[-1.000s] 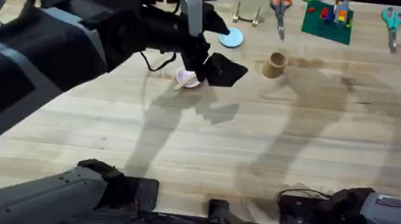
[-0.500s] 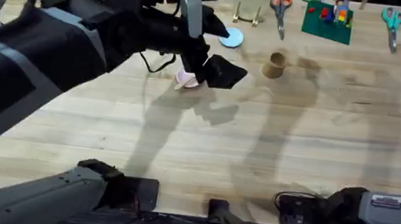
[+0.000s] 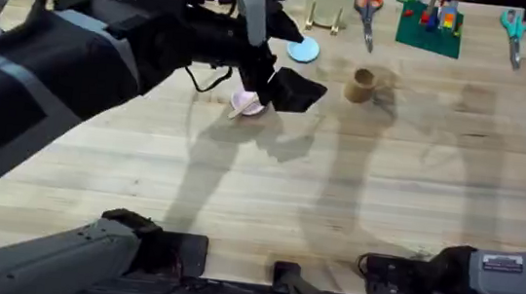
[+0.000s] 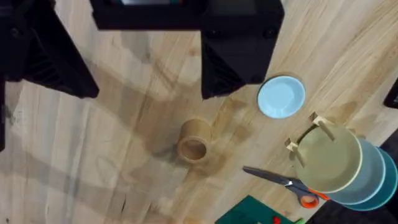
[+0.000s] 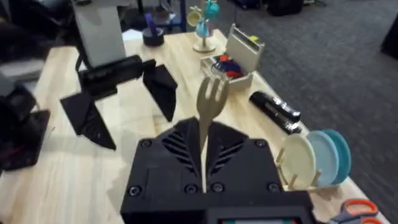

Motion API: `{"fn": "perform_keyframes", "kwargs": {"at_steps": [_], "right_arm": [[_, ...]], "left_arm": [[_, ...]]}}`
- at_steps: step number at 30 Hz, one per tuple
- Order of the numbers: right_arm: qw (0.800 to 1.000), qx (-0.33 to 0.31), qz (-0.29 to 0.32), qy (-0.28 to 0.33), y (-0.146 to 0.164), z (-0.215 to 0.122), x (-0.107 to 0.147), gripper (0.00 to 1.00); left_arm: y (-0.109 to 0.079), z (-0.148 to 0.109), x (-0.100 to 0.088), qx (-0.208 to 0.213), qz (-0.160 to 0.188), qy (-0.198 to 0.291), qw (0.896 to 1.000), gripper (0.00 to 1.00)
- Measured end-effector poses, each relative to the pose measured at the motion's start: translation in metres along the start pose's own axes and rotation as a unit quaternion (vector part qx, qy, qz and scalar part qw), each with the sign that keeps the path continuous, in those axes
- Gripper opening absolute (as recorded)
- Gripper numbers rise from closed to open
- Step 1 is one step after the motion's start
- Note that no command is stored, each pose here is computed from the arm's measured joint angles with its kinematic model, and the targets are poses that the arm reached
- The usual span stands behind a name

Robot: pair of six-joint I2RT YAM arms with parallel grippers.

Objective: Pick up a utensil and set it on the pink plate, then put the other utensil in the container.

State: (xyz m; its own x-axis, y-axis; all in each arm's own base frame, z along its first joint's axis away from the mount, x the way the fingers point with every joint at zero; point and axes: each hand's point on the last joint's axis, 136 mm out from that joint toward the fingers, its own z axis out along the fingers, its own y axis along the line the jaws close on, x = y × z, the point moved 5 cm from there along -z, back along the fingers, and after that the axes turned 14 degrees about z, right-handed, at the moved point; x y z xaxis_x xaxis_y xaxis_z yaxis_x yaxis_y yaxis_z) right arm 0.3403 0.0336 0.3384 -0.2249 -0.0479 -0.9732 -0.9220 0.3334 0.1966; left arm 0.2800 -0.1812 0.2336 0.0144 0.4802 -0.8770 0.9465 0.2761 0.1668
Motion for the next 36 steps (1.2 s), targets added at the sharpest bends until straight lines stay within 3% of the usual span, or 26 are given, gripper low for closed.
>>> {"fn": "perform_keyframes", "kwargs": {"at_steps": [12,23,36], "right_arm": [[1.000,-0.019,-0.009,-0.010,-0.032,0.007,0.035,0.029],[0.997,-0.050,-0.061,-0.010,-0.028,0.028,0.042,0.029],[0.996,-0.077,-0.051,-0.005,-0.035,0.047,0.092,0.029]], "left_arm": [[0.000,0.000,0.000,0.000,0.000,0.000,1.000,0.994],[-0.001,0.000,0.001,0.002,-0.003,0.003,1.000,0.995],[-0.001,0.000,0.001,0.002,-0.003,0.003,1.000,0.995]]}}
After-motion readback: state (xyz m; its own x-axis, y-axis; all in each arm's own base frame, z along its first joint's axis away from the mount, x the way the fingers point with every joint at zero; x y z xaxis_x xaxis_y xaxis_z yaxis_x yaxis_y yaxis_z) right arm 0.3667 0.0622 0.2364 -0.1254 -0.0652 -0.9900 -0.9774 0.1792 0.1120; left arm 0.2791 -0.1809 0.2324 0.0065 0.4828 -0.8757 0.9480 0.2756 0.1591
